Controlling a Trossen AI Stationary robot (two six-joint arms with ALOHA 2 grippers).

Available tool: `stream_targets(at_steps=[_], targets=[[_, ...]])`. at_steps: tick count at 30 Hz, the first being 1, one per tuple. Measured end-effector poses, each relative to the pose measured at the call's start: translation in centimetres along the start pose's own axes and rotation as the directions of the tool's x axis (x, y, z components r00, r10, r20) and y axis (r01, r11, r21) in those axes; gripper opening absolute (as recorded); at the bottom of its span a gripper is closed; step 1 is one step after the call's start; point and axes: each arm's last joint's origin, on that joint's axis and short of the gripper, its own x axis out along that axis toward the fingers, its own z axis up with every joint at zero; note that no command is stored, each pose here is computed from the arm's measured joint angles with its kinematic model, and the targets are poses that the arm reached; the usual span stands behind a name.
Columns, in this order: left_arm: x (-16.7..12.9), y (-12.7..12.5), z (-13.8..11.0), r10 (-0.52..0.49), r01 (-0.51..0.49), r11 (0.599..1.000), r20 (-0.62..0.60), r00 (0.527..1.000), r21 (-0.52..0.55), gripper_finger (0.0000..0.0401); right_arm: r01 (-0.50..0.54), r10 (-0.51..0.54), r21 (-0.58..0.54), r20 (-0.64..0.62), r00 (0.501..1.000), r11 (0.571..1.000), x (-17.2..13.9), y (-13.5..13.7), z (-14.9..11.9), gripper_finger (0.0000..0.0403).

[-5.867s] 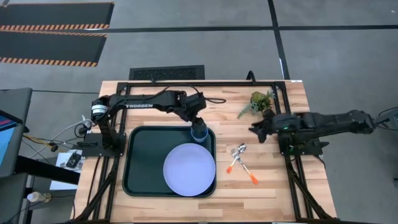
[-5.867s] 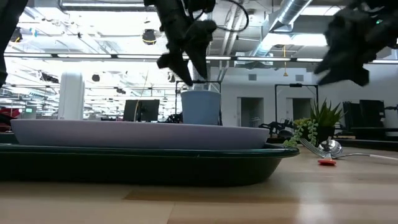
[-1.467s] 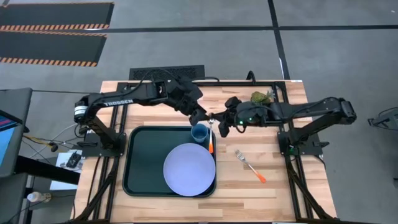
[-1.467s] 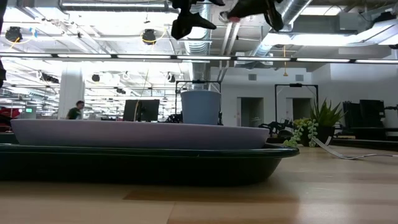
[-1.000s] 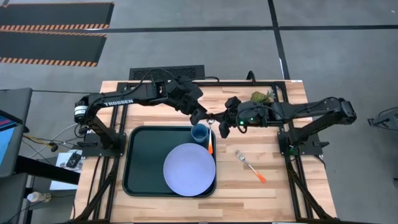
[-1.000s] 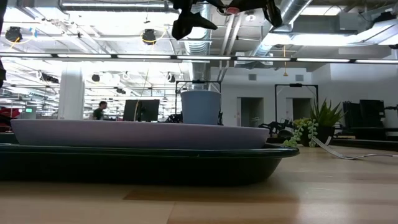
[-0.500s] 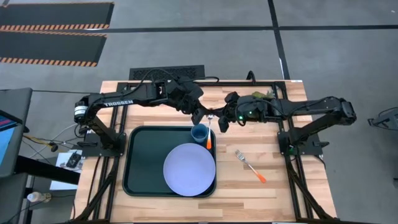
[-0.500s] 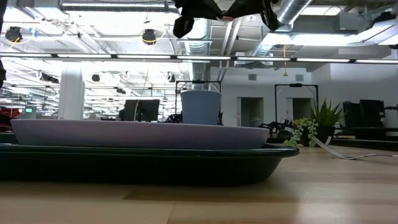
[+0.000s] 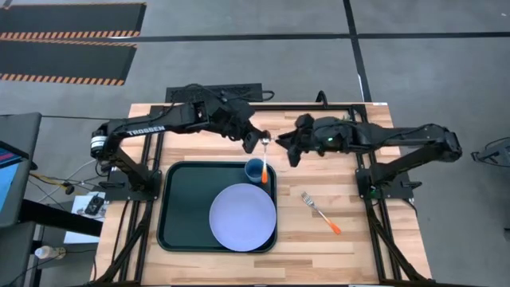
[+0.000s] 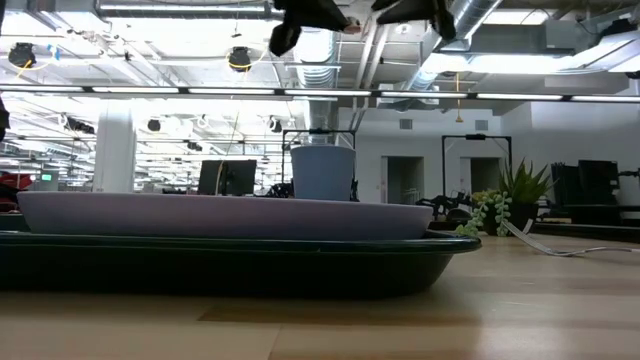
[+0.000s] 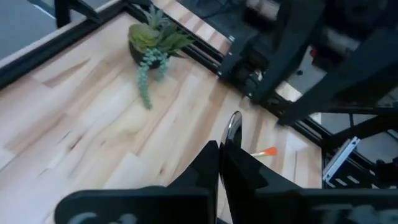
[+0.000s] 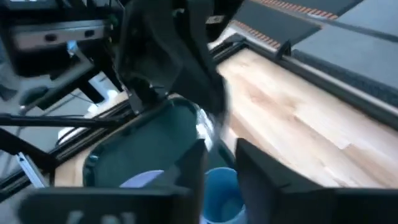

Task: Pick and place plate/cup/fork/spoon on tray
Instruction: Put the orange spoon on the black tray to the left of the purple plate

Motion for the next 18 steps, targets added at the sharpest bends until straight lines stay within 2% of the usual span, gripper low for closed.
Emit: stream_targets(at_steps=[4, 8, 12, 14, 18], targets=[[-1.8, 0.2, -0.5, 0.056, -0.056, 0.998, -0.047, 0.997, -0.012, 0.0, -0.007, 0.006, 0.022, 0.062, 0.998, 1.0, -2.1, -0.6, 1.2, 0.019], [-4.9, -0.6, -2.5, 0.168, -0.167, 0.986, -0.166, 0.972, 0.021, 0.0, -0.02, 0.017, 0.034, 0.096, 0.995, 0.999, -4.3, -1.0, 1.8, 0.023], [-7.7, -1.9, -5.6, 0.243, -0.239, 0.97, -0.227, 0.943, 0.043, 0.0, -0.029, 0.025, 0.036, 0.105, 0.994, 0.999, -5.6, -1.2, 1.9, 0.0235], [-8.9, -1.7, -7.8, 0.245, -0.254, 0.967, -0.229, 0.942, -0.008, 0.0, -0.027, 0.024, 0.029, 0.098, 0.995, 0.999, -5.7, -1.1, 1.8, 0.023], [-10.4, 0.3, -14.0, 0.219, -0.271, 0.949, -0.283, 0.934, -0.161, 0.0, -0.023, 0.023, 0.006, 0.07, 0.997, 1.0, -5.5, -1.0, 1.4, 0.0219]])
